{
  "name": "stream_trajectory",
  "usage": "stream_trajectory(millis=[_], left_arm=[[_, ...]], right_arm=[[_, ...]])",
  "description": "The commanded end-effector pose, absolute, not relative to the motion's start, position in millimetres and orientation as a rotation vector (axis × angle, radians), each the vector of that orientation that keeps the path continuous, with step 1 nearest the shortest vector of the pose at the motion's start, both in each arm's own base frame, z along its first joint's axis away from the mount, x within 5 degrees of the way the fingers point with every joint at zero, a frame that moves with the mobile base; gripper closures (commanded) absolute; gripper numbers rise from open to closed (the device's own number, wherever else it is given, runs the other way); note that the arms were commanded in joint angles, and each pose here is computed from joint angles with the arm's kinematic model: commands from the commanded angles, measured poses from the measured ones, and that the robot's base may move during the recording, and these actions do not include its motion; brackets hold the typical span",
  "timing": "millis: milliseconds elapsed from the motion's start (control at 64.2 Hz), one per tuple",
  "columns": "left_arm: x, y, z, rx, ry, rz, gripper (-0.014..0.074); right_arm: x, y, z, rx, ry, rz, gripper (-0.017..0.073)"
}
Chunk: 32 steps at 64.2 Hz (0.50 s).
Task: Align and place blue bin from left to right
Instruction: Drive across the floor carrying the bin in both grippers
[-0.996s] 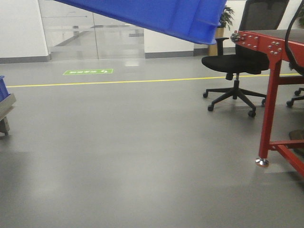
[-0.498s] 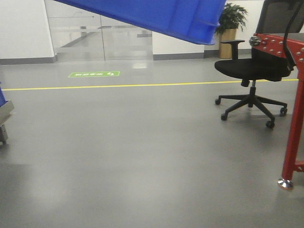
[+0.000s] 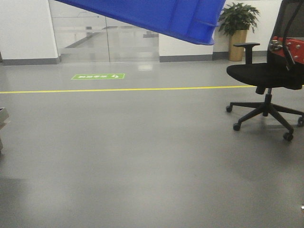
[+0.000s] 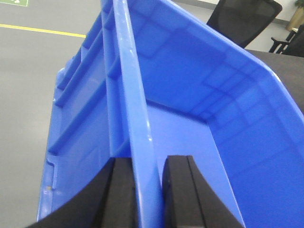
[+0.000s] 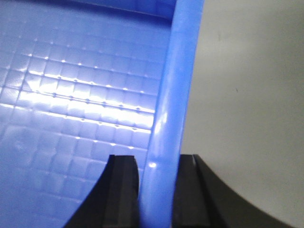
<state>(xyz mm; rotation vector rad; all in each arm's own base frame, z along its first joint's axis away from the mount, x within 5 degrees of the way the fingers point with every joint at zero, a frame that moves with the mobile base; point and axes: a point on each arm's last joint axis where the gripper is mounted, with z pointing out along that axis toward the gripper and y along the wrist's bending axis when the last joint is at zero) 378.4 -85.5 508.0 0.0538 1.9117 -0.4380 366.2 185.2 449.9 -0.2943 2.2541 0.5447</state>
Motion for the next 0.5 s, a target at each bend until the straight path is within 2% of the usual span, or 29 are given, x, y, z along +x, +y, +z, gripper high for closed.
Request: stream_trajectory(millis=[0, 483], left_arm=[[371.7, -89.8, 526.5, 0.058, 1.786, -0.498, 0.0704], [371.7, -89.8, 526.5, 0.058, 1.786, -0.498, 0.0704]], right_arm=[[358.5, 189.3, 470.1, -0.318, 2.129, 0.618, 0.0711], [358.5, 189.3, 470.1, -0.318, 2.129, 0.618, 0.0711]])
